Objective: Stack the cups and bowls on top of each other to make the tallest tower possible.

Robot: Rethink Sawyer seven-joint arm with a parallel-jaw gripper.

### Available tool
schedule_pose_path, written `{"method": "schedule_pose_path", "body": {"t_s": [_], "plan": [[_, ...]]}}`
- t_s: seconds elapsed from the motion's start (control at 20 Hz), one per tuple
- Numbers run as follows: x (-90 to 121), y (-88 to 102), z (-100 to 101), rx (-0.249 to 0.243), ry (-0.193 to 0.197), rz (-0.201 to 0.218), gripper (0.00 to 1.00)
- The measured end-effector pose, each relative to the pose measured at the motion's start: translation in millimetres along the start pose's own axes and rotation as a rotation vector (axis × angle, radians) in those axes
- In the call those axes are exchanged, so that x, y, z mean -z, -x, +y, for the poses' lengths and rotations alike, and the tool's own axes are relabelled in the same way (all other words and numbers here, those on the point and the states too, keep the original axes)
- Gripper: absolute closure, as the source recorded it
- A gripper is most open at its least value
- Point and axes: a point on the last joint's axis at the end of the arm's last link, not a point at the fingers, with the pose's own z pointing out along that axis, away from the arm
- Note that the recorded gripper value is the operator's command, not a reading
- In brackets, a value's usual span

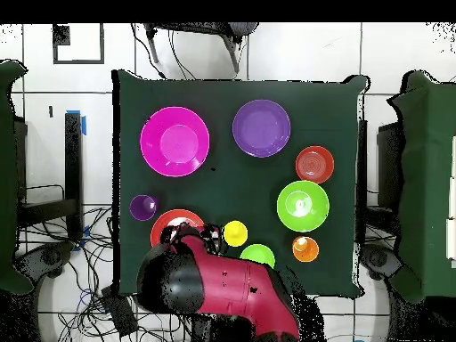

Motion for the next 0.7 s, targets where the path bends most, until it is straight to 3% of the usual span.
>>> {"method": "schedule_pose_path", "body": {"t_s": [0.3, 0.7], "plan": [[-3.7, 28.6, -5.0, 0.003, -0.006, -0.03, 0.0], [-12.4, 84.0, -16.5, 0.0, -0.013, -0.073, 0.0]]}}
